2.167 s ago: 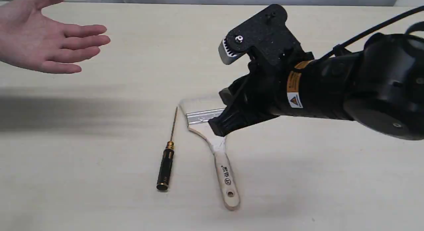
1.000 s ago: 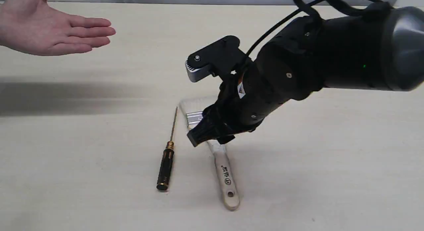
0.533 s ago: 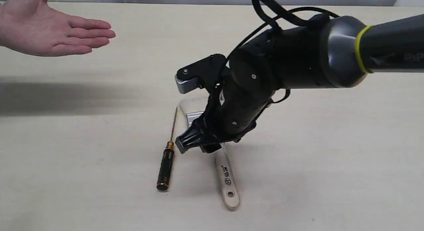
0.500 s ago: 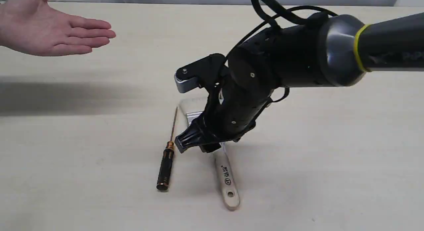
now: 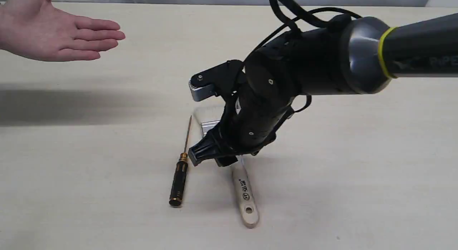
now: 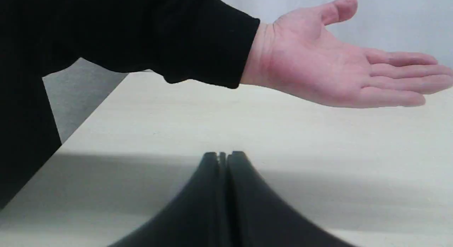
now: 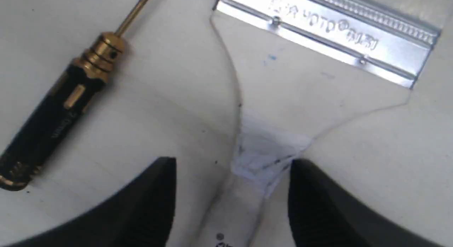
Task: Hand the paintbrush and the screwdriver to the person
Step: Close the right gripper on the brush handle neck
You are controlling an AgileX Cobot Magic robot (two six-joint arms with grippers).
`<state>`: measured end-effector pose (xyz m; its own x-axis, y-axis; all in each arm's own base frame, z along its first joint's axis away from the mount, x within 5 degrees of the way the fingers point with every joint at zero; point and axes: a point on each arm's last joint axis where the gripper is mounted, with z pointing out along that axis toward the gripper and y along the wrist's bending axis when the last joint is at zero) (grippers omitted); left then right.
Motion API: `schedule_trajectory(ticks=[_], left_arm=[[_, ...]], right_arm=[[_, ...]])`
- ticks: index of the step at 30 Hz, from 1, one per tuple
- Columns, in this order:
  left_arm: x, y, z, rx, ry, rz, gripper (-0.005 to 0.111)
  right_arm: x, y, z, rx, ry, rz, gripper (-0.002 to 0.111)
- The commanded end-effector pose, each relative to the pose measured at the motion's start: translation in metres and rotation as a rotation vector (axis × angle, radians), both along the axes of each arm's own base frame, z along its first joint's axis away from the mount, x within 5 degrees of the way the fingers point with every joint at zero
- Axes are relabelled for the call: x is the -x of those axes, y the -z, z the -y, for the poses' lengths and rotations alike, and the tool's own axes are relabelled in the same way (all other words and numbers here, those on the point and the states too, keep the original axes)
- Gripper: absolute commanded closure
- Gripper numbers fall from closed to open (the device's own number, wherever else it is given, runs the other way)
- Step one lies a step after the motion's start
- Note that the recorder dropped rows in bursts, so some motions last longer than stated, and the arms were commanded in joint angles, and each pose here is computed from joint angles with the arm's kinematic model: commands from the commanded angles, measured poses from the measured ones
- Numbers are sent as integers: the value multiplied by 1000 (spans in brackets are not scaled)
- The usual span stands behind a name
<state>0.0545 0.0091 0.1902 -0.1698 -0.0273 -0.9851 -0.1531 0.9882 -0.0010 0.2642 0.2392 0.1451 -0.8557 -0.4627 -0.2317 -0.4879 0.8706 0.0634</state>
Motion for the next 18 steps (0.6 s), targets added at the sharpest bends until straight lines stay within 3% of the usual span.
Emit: schedule_trajectory(ticks=[1,12,18], left_arm=[[0,0,1,2,9,12,107],[0,0,1,2,9,12,107],[0,0,1,2,9,12,107]], right_arm=[[-1,14,-2,23,1,-23,57],[-6,20,-5,30,46,-42,57],[-7,21,3,120,84,-38,58]])
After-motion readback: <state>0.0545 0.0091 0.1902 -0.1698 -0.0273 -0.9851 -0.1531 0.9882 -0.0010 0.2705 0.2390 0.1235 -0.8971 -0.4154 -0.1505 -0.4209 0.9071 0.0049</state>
